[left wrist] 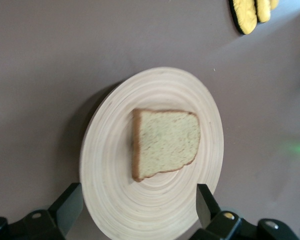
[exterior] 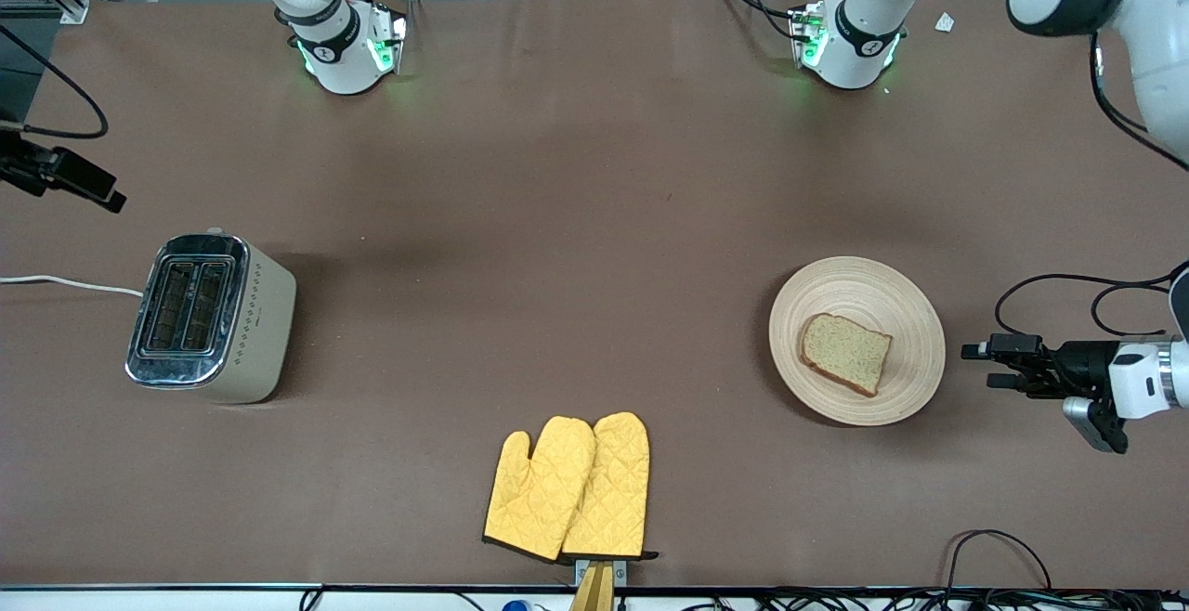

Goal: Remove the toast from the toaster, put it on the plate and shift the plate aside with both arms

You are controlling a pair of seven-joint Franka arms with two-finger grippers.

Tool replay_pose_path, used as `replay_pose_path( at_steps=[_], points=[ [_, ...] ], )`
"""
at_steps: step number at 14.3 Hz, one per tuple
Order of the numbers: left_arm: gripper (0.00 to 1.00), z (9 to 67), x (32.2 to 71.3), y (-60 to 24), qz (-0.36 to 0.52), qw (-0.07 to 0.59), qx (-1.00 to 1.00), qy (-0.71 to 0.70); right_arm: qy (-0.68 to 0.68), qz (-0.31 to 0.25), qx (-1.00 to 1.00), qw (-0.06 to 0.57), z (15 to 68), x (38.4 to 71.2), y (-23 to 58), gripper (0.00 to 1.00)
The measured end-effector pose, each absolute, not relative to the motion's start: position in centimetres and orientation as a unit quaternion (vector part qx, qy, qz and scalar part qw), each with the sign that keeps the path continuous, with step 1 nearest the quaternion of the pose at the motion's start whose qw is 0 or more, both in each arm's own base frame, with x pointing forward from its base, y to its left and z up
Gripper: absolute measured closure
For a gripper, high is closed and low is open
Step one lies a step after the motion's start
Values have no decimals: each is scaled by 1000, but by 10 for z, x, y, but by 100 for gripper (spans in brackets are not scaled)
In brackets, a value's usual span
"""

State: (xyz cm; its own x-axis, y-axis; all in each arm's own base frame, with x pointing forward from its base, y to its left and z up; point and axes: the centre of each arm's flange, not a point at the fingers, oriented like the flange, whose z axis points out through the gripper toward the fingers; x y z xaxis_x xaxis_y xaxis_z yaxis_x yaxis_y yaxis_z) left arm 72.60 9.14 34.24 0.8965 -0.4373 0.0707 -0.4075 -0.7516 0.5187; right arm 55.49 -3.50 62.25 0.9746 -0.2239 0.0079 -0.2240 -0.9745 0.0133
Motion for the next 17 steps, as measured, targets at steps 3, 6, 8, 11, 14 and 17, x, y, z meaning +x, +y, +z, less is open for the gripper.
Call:
replay_pose_path(
  at_steps=[3,6,8,11,14,17],
  points=[
    [0,459,719,-8,-22,140,962,-232,-108,1,994,8,614,563,-29,0],
    [0,545,688,-87,-2,62,983,-174,-107,8,994,7,617,565,-29,0],
    [0,590,661,-114,4,35,991,-131,-106,21,994,7,620,567,-28,0],
    [0,647,625,-112,24,26,996,-80,-104,35,994,6,623,570,-26,0],
    [0,673,595,-101,39,15,997,-69,-104,37,994,5,623,571,-26,0],
    [0,654,570,-104,77,-2,994,-81,-100,36,994,5,622,572,-21,0]
  ],
)
